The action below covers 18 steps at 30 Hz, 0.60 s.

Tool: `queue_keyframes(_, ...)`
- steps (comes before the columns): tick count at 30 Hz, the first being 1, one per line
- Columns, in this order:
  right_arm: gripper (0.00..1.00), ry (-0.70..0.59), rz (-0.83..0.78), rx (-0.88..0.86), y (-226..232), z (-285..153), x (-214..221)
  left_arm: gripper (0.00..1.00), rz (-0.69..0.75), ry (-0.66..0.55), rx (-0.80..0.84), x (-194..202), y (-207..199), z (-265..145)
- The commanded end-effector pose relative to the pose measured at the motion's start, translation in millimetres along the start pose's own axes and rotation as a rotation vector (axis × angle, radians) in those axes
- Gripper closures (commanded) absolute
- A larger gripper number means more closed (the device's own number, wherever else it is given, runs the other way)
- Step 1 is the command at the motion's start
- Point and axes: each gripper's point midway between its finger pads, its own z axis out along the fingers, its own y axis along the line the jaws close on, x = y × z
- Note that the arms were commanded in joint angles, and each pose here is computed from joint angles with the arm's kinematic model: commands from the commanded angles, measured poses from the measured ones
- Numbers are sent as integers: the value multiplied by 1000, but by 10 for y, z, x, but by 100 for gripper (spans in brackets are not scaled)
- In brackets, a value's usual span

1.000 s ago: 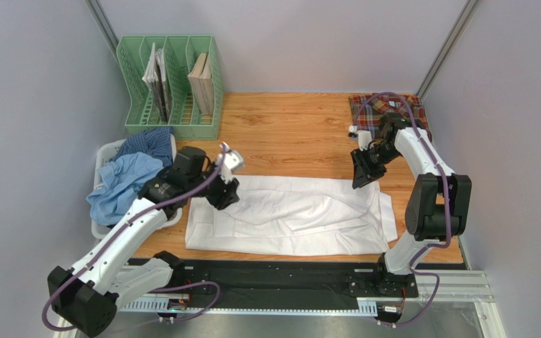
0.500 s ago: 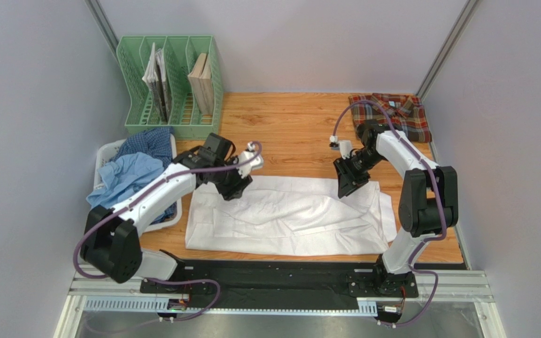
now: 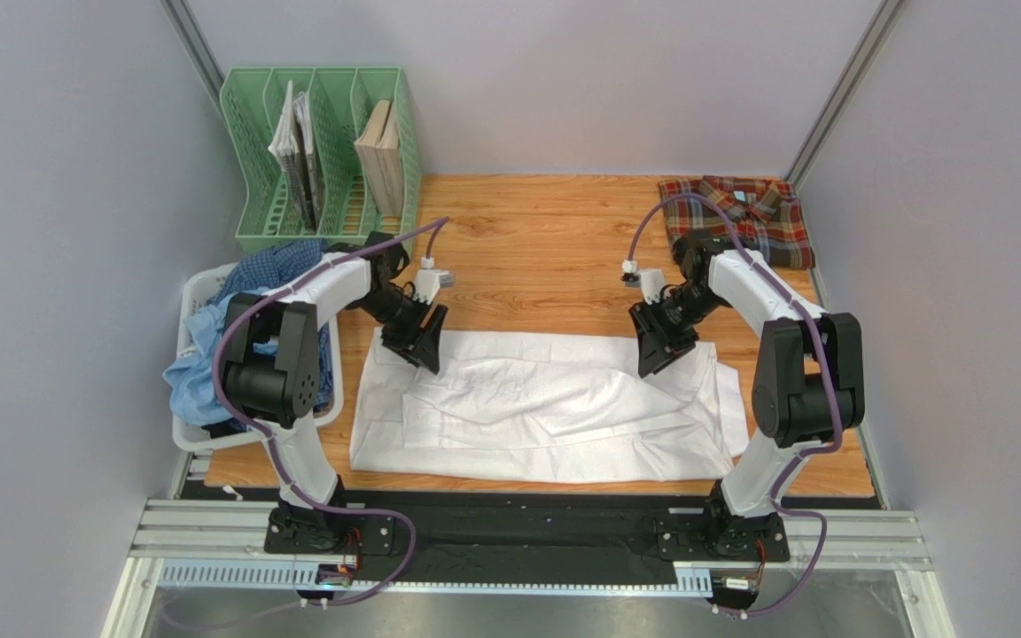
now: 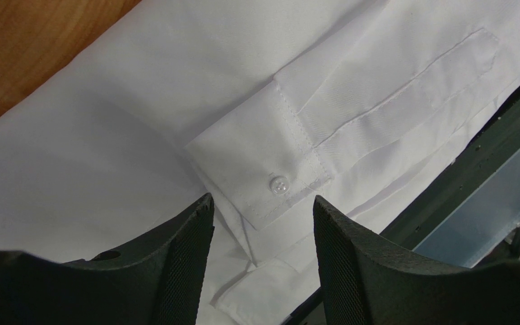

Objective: Fold and stack the long sleeve shirts
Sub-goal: Fold the shirt

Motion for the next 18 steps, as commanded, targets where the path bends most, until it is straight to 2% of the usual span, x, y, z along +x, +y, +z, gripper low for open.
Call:
queue_keyframes(1,62,5,-2,23,-43,38,9,38,-40,2,48,-48,-57,30)
queue_keyframes(5,62,3,-2,27,-48,32,2,39,-56,22,9,-7,72,111)
queue_keyframes(13,62,6,-2,27,-39,20,12,36,-117,1,-107,-27,333,7)
queue_keyframes(18,62,7,-2,27,-48,28,4,37,-110,-15,30,-73,122,61)
